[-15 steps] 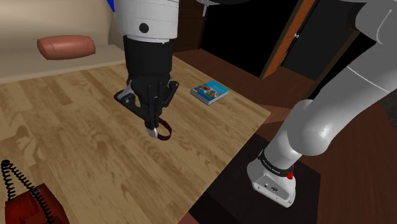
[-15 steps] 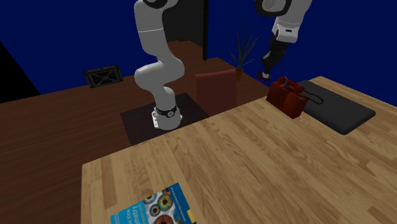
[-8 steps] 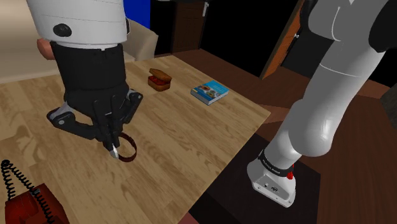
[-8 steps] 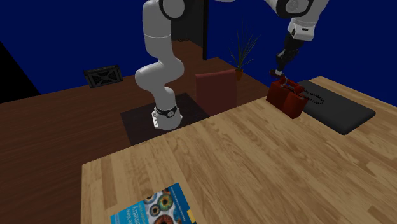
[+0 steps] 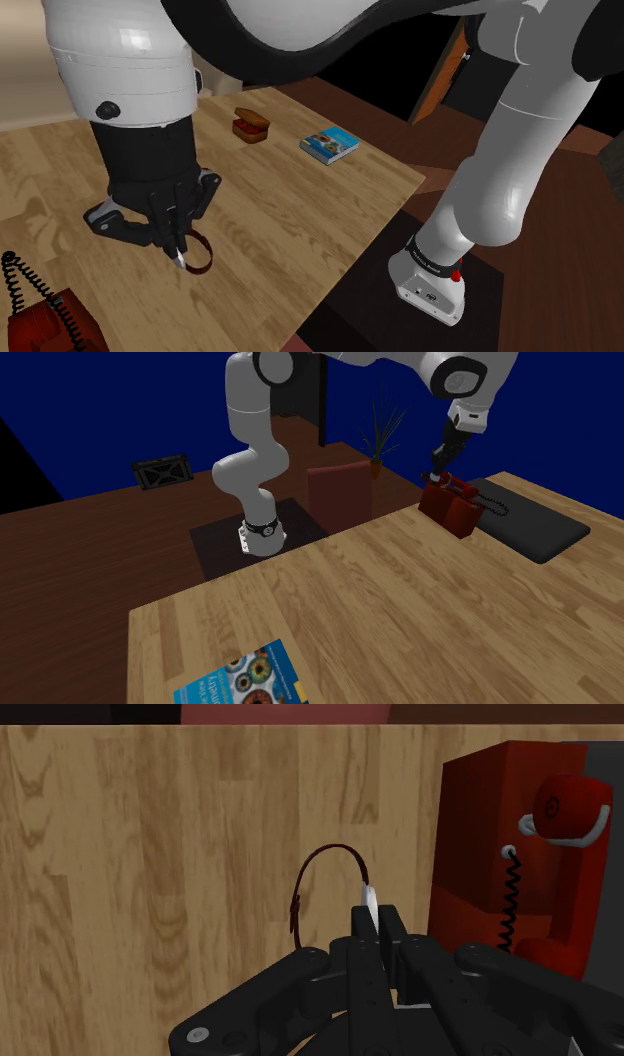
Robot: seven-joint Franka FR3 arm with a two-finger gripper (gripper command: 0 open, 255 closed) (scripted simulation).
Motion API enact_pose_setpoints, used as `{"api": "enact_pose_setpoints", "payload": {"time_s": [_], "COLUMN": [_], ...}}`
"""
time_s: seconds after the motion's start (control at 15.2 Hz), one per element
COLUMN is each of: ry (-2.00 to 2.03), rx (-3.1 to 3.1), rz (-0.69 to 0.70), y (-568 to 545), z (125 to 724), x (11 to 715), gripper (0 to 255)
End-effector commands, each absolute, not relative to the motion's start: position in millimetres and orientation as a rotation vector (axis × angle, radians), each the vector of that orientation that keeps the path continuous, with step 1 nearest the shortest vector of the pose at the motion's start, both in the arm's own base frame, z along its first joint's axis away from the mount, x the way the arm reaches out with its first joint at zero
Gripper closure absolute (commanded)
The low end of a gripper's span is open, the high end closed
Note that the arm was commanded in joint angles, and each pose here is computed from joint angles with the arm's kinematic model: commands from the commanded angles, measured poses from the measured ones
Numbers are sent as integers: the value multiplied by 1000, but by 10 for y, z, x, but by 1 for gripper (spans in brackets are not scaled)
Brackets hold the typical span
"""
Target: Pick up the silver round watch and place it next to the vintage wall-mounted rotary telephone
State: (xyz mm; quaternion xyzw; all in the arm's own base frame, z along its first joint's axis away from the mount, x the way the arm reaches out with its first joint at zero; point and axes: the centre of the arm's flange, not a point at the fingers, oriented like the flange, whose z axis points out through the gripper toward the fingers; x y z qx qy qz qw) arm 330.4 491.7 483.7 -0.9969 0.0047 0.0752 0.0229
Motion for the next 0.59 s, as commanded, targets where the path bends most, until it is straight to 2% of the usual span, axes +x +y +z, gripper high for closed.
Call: {"api": "enact_pose_setpoints", "payload": {"time_s": [0.0,0.53], "ry": [14,14], "rx": [-3087,-3087], "rz": [233,233], "y": [4920,4920], "z": [4728,4305], "x": [3303,3303], "gripper": [255,255]}}
